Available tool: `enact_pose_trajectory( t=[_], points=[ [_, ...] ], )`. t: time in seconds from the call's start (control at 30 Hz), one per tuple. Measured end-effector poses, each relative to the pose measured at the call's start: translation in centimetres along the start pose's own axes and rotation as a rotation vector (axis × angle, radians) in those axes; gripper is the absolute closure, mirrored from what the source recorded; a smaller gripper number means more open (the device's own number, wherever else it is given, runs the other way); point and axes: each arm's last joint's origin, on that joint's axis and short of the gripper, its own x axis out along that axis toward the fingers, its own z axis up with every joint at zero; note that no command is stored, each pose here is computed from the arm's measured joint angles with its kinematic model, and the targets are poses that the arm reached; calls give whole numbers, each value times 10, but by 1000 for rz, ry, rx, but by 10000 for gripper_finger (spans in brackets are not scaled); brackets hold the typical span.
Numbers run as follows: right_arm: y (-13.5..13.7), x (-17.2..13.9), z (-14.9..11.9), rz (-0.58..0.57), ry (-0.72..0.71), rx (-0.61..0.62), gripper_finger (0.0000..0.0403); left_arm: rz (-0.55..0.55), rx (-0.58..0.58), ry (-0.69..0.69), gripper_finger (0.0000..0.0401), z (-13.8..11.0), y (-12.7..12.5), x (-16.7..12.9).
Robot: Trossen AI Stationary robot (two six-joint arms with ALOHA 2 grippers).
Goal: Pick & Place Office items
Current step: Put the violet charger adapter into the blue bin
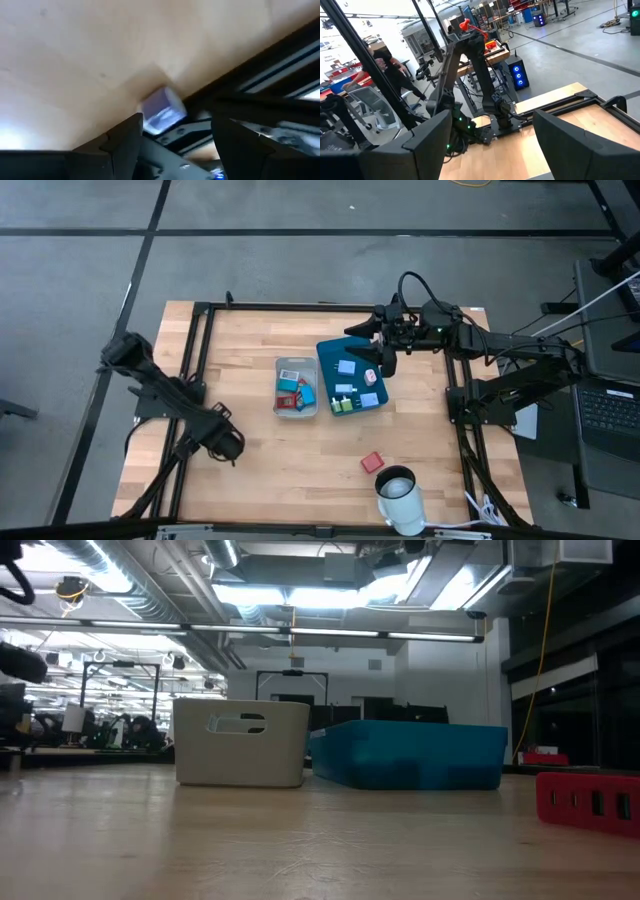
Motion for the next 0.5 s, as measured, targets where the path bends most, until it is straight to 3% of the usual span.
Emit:
enact_pose_trajectory(
  t=[0.17,0.5],
  points=[
    [0,0,0,-4,-2,-6,119,33,35,-14,170,3,-3,5],
    [0,0,0,-3,-1,-5,119,83,58,188,171,23,-9,37]
  ],
)
